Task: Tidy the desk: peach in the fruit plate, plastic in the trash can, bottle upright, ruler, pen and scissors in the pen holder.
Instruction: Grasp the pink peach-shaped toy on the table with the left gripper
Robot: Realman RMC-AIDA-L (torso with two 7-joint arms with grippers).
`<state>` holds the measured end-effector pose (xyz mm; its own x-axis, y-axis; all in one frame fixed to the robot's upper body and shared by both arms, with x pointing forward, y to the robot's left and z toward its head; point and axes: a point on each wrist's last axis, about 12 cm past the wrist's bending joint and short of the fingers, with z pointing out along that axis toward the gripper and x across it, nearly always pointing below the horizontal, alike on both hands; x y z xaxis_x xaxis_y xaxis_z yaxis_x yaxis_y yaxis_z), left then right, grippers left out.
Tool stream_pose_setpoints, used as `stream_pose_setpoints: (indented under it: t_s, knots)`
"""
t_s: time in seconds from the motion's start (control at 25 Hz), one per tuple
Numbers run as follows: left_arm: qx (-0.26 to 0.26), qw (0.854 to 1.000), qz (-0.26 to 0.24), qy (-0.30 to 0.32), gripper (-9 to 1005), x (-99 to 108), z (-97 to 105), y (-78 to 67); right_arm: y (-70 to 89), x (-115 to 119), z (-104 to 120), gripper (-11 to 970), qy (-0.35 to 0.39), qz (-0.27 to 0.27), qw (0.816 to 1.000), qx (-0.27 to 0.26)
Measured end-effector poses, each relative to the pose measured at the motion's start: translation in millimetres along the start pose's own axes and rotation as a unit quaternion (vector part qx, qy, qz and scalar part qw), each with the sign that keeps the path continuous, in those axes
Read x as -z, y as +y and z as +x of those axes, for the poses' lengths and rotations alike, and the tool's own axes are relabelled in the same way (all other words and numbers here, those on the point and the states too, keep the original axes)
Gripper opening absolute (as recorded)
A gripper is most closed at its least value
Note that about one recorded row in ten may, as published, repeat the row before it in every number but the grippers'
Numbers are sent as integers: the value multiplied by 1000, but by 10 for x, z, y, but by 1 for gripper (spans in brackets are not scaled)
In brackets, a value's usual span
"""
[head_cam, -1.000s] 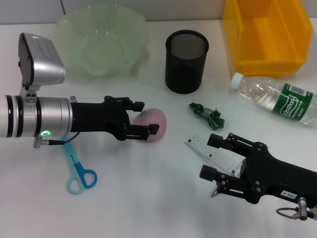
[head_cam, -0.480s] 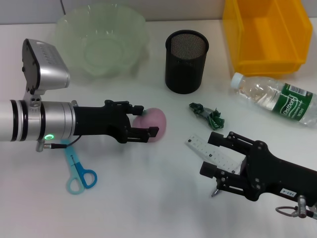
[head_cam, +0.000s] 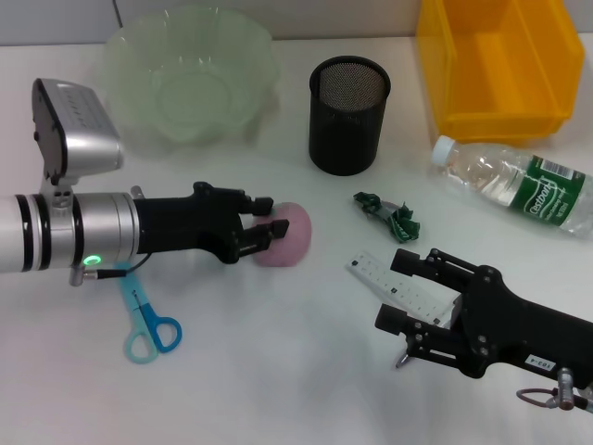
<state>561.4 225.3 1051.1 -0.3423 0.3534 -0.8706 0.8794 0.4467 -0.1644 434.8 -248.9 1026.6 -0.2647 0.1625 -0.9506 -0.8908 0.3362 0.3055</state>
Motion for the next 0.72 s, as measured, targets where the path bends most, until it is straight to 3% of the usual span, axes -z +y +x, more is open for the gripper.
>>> stream_pose_setpoints:
  t_s: [0.36,0.6,0.72]
  knots:
    - [-8,1000,14,14,267,-51,5,-42,-1,2,-1,759,0,0,1000,0]
    - [-3,1000,10,11,74,-36,-24,-19,-3,6,-2,759,1,0,1000,1]
    - [-1,1000,10,6,52,-22,-35,-15,-4,6,-2,759,1,0,1000,1]
